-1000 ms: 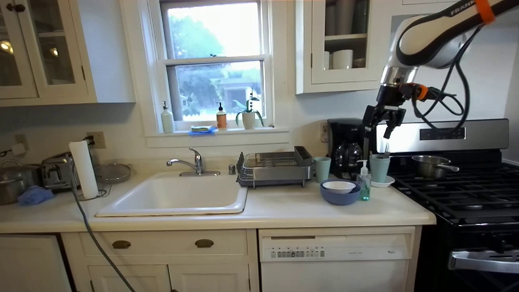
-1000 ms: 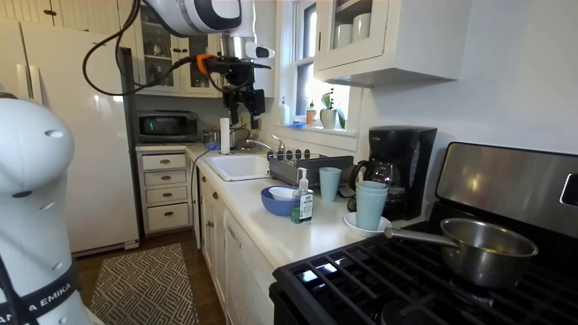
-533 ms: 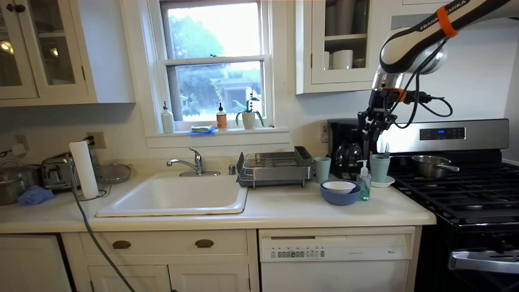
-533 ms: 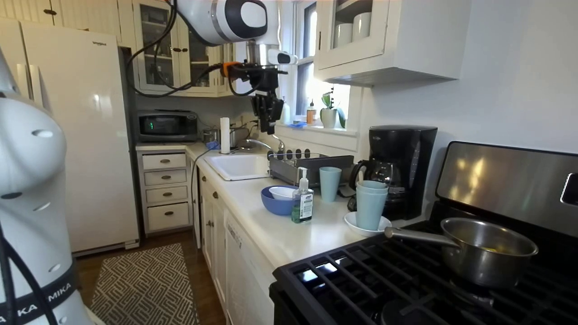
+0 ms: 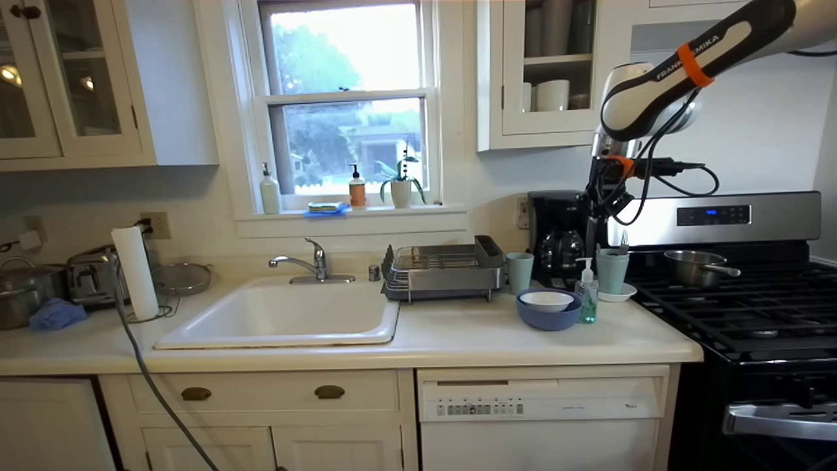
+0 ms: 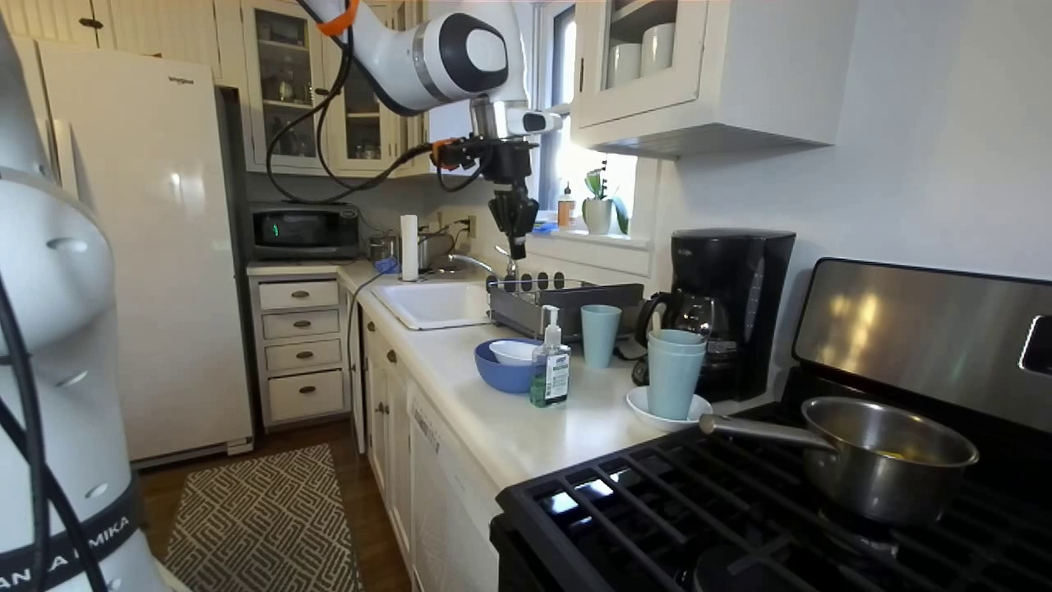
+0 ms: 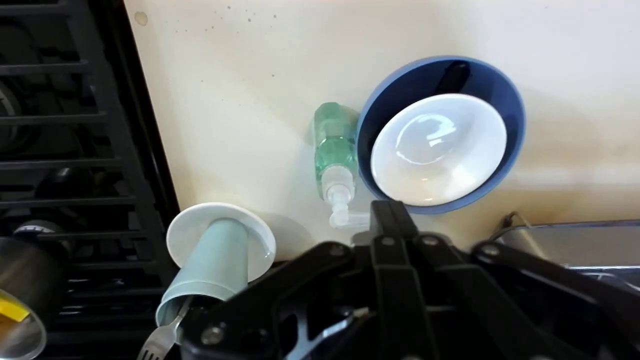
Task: Press down on the white soap nozzle once
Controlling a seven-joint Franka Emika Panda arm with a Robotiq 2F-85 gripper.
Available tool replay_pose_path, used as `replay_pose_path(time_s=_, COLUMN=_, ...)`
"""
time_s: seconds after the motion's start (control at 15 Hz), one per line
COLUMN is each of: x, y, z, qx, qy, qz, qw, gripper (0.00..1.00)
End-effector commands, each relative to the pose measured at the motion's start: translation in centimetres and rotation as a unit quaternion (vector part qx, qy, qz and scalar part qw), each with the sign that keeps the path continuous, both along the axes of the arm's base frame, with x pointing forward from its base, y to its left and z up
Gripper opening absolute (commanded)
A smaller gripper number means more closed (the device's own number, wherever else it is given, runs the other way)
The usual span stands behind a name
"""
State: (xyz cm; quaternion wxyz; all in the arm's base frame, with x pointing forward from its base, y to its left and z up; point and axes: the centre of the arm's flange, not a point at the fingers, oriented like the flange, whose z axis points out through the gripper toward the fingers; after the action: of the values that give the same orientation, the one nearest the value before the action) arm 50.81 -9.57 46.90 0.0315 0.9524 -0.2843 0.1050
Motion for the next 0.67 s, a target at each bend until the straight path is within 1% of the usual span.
replay_pose_path(time_s=0.0, x=1.5, y=-0.3, z=-0.9, qx=-0.024, qy=-0.004, qz=-0.015, qw=0.9996, gripper=0.0)
replay_pose_path(time_s=0.07, x=0.5, y=-0.2, z=-0.8, qx=-0.012, qy=0.001, qz=-0.007, qw=0.9999, gripper=0.0)
replay_pose_path(time_s=0.47, x=0.6, y=-0.2, z=-1.1, qx=-0.012, qy=0.004, qz=-0.007, qw=0.9999, gripper=0.0)
replay_pose_path(time_s=0.53, x=1.2, y=-0.5, z=-1.3, qx=-0.005, qy=0.009, qz=-0.003, qw=0.9999, gripper=0.0)
replay_pose_path(time_s=0.6, x=1.5, y=-0.7, z=-1.5, qx=-0.011, qy=0.009, qz=-0.002, qw=0.9999, gripper=0.0)
